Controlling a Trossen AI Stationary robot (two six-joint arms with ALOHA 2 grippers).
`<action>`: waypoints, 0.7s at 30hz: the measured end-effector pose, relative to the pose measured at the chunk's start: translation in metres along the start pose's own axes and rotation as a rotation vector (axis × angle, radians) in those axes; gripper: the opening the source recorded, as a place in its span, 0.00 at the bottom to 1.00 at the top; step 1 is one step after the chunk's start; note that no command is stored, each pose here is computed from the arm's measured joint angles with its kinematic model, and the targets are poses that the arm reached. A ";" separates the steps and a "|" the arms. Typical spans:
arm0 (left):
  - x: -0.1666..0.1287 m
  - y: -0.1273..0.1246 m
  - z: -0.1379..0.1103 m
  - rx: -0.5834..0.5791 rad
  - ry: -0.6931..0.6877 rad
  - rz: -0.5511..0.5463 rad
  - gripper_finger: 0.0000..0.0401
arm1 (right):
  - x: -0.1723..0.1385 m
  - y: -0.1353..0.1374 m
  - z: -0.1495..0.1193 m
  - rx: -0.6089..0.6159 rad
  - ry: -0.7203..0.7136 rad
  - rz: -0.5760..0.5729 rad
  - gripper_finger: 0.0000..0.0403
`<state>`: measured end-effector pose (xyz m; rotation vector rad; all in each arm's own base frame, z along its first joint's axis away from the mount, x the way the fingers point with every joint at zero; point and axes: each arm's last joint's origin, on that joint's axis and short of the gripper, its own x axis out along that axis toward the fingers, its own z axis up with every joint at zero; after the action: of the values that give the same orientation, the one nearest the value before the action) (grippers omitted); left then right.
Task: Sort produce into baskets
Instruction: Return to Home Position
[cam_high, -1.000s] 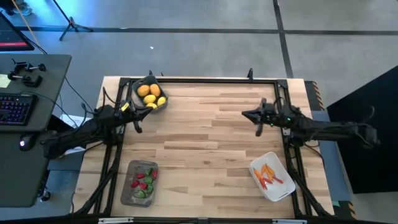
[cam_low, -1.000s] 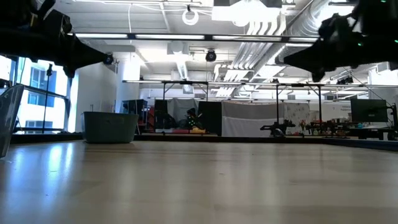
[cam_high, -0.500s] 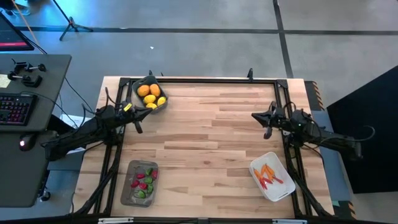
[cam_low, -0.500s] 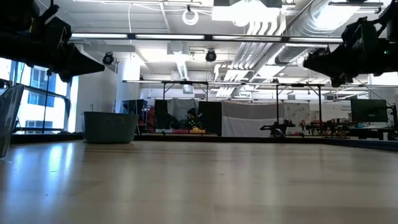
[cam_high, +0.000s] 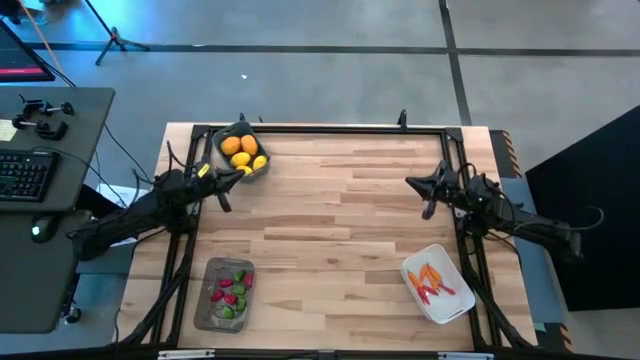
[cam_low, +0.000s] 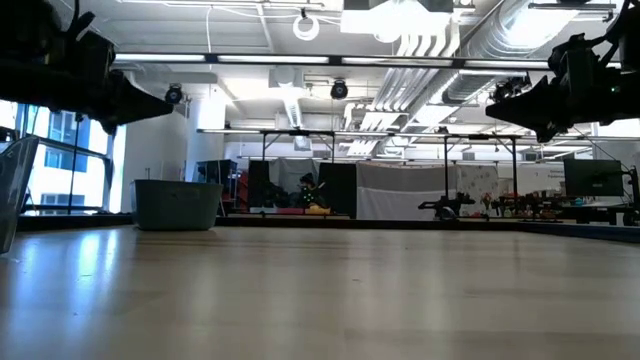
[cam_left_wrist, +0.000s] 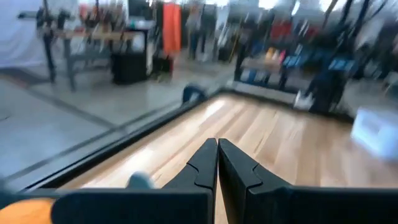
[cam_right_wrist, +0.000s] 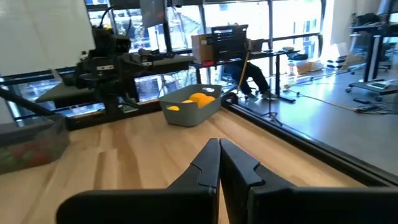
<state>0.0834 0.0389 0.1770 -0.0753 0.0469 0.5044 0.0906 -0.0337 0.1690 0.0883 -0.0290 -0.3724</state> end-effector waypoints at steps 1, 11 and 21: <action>0.003 0.000 -0.005 -0.020 -0.040 -0.019 0.00 | 0.000 -0.001 0.000 -0.002 -0.001 -0.007 0.00; 0.005 0.005 -0.003 0.021 -0.138 -0.039 0.00 | 0.000 -0.003 0.000 -0.025 0.001 -0.029 0.00; 0.007 0.008 -0.008 -0.087 -0.081 0.051 0.00 | 0.000 -0.003 0.000 -0.001 0.007 -0.012 0.00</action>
<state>0.0851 0.0490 0.1680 -0.1385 -0.0529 0.5595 0.0900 -0.0362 0.1683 0.0893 -0.0211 -0.3835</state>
